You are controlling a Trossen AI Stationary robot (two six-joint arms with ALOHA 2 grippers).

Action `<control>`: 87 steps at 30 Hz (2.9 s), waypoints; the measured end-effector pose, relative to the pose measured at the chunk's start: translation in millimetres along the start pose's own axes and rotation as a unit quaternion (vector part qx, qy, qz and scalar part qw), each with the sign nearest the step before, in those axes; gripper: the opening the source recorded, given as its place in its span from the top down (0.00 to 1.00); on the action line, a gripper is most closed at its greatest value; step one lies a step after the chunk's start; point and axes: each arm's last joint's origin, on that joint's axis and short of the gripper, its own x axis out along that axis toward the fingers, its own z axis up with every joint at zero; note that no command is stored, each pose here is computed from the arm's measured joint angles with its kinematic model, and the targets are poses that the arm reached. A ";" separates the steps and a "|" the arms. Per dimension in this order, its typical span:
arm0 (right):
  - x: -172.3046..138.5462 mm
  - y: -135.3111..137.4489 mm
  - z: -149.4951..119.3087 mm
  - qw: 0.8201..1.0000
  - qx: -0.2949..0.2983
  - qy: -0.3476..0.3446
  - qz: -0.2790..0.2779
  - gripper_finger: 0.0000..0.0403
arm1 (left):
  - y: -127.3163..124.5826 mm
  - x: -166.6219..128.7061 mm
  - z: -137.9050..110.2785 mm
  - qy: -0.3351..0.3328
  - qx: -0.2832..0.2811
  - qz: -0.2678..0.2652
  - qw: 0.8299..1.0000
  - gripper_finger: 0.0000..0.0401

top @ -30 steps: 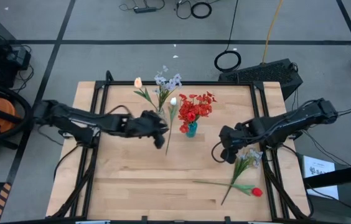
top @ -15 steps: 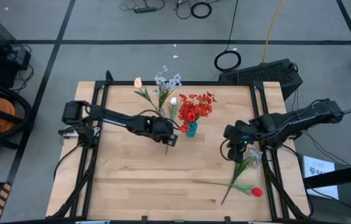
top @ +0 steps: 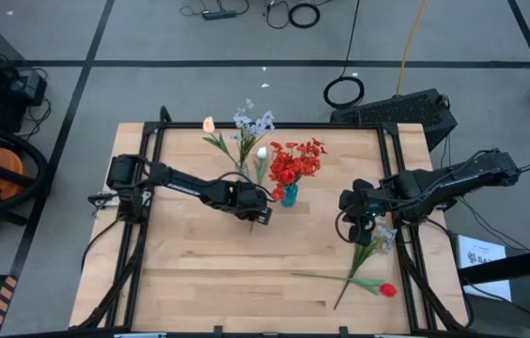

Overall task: Sort flowers into vase by color
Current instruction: Put the white tulip into the transparent vase

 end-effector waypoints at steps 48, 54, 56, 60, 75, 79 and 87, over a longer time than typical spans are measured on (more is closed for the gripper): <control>0.0 2.1 5.3 0.998 -0.046 -0.031 0.004 1.00 | 9.1 -73.9 -79.8 0.071 -0.020 0.076 0.994 0.66; 0.0 2.2 5.3 0.998 -0.047 -0.030 0.004 1.00 | 9.5 -70.5 -48.1 0.047 -0.007 0.053 0.997 0.66; 0.0 2.2 5.3 0.998 -0.047 -0.030 0.004 1.00 | 10.9 -70.0 -41.4 0.044 -0.004 0.053 0.998 0.66; 0.0 2.3 5.2 0.998 -0.048 -0.030 0.004 1.00 | 13.1 -69.5 -33.8 0.040 0.007 0.055 0.998 0.66; 0.1 2.5 5.7 0.998 -0.046 -0.032 0.006 1.00 | 10.2 -25.0 -39.0 0.074 0.020 0.081 0.994 0.71; 0.0 2.6 6.1 0.998 -0.047 -0.034 0.006 1.00 | 13.4 -30.3 -40.1 0.089 0.018 0.092 0.992 0.89; -0.1 -2.9 3.7 0.996 -0.049 -0.040 -0.065 1.00 | 13.2 -60.3 -49.4 0.115 0.046 0.061 0.990 0.98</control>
